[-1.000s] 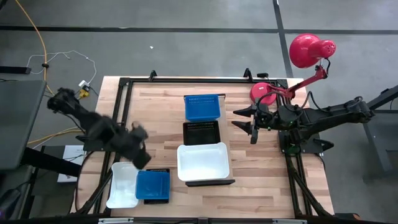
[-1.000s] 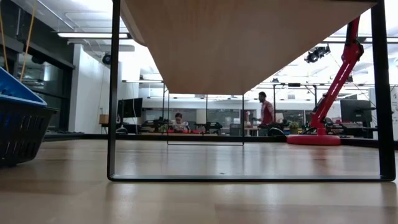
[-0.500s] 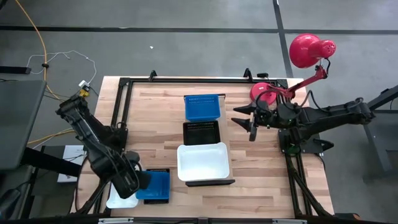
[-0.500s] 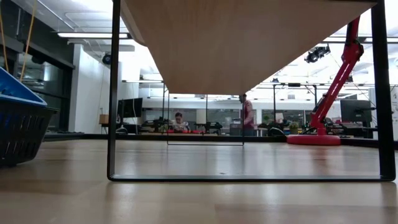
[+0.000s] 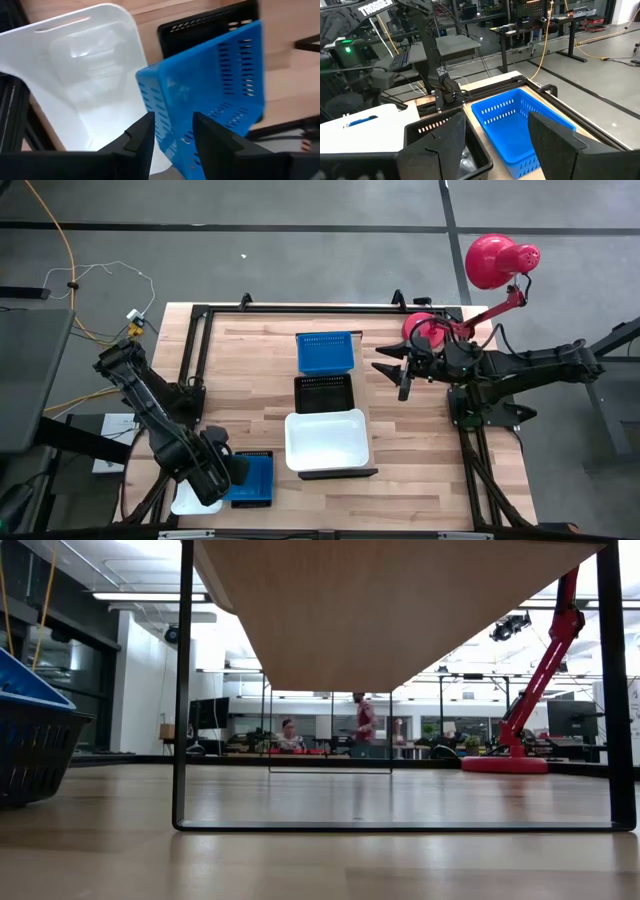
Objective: Stack baskets on shelf by color
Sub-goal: Stack the blue bin on the blue bin on the shelf
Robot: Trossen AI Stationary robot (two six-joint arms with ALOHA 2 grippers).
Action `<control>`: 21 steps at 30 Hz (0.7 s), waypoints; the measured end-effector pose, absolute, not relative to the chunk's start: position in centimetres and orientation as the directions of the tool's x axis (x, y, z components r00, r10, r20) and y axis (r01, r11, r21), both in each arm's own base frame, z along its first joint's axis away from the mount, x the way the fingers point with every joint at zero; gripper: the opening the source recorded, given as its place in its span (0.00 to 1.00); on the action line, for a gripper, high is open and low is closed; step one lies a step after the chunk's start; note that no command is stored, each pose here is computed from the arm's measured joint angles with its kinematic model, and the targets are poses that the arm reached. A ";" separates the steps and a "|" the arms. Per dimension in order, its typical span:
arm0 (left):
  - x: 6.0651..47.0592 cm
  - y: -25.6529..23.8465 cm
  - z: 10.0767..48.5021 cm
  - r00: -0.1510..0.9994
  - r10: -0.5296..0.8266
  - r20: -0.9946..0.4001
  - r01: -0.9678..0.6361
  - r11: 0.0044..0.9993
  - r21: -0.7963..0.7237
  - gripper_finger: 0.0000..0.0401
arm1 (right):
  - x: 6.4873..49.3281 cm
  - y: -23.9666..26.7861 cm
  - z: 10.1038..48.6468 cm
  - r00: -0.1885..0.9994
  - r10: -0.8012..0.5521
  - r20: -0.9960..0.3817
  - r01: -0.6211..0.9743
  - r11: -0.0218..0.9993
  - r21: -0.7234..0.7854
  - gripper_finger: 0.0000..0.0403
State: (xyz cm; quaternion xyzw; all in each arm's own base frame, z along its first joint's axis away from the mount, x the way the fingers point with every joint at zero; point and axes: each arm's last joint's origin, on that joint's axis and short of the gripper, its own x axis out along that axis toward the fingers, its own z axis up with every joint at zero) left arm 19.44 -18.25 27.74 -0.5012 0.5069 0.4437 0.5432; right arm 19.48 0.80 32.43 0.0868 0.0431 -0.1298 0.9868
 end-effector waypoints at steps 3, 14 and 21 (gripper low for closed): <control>19.6 -18.5 27.1 0.057 -0.016 -0.998 -0.994 0.095 -0.058 0.30 | 19.5 0.8 32.4 0.962 -0.248 -0.114 0.264 0.951 0.158 0.51; 20.6 -18.4 26.0 0.022 0.015 -1.000 -0.995 0.098 -0.021 0.19 | 19.5 0.8 32.3 0.962 -0.245 -0.118 0.262 0.952 0.157 0.51; 20.0 -17.1 27.5 0.077 0.052 -0.996 -0.988 0.140 -0.069 0.03 | 19.5 0.8 32.3 0.962 -0.245 -0.122 0.263 0.951 0.162 0.51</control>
